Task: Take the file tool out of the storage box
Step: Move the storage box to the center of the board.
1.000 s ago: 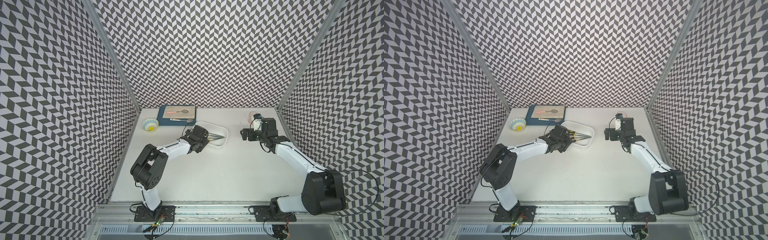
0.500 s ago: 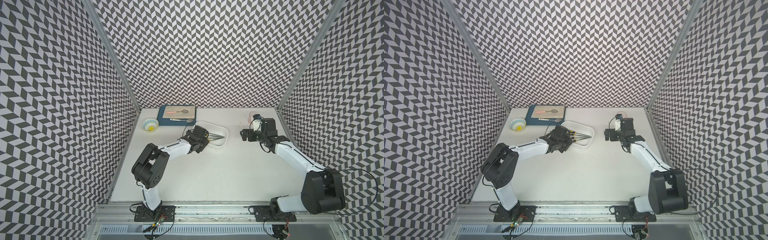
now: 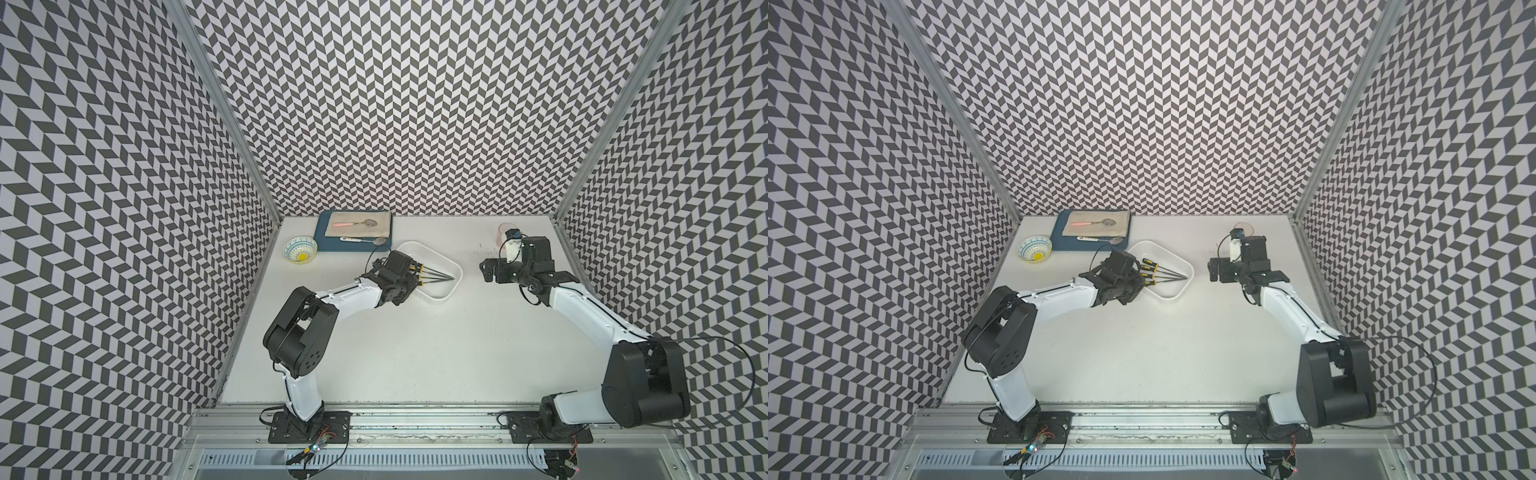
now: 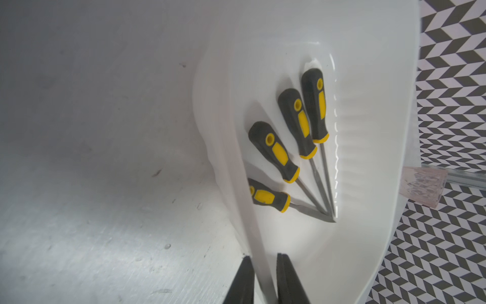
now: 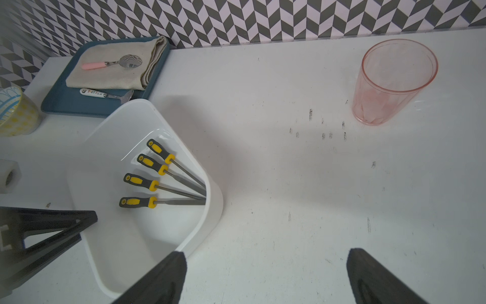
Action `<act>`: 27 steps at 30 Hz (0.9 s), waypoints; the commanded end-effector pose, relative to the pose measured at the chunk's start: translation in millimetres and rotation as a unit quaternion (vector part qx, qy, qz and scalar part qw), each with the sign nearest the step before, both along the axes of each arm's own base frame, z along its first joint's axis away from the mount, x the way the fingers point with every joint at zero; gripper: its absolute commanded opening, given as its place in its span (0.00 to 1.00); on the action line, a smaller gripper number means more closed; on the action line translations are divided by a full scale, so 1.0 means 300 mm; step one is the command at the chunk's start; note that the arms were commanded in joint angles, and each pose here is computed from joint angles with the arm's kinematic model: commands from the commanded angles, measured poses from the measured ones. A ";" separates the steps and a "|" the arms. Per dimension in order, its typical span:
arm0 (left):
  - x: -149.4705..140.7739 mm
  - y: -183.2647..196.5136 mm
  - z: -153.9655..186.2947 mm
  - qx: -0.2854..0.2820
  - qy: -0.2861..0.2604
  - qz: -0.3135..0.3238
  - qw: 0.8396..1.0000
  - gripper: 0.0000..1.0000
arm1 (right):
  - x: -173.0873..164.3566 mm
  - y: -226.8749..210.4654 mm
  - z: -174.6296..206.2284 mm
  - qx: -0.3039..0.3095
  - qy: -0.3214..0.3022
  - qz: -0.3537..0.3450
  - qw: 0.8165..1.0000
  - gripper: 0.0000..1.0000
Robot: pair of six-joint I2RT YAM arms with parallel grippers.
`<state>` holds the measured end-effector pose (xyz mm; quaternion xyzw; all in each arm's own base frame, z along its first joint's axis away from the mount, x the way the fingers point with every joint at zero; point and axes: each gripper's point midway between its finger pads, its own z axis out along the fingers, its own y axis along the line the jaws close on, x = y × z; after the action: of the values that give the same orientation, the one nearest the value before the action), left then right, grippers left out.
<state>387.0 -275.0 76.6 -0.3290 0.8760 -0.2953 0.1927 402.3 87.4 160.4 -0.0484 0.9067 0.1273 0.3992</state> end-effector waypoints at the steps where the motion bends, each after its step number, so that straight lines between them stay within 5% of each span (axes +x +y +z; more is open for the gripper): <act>1: 0.009 -0.017 0.019 0.001 -0.008 -0.012 1.000 0.19 | 0.029 0.011 0.043 0.004 -0.019 0.007 1.000 0.99; 6: 0.004 -0.013 0.017 0.017 -0.008 -0.027 0.999 0.17 | 0.027 0.014 0.040 0.005 -0.016 0.009 1.000 0.99; 13: 0.006 0.055 0.021 0.103 -0.023 -0.092 0.990 0.02 | 0.029 0.023 0.047 0.010 -0.015 0.015 1.000 1.00; 27: -0.001 0.237 -0.010 0.275 0.007 -0.226 0.935 0.00 | 0.015 0.094 0.052 0.018 -0.003 0.048 0.999 1.00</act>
<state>394.7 -227.1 88.2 -0.1198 0.9568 -0.1521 0.2171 402.4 103.0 163.7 -0.0660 0.9075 0.1527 0.3857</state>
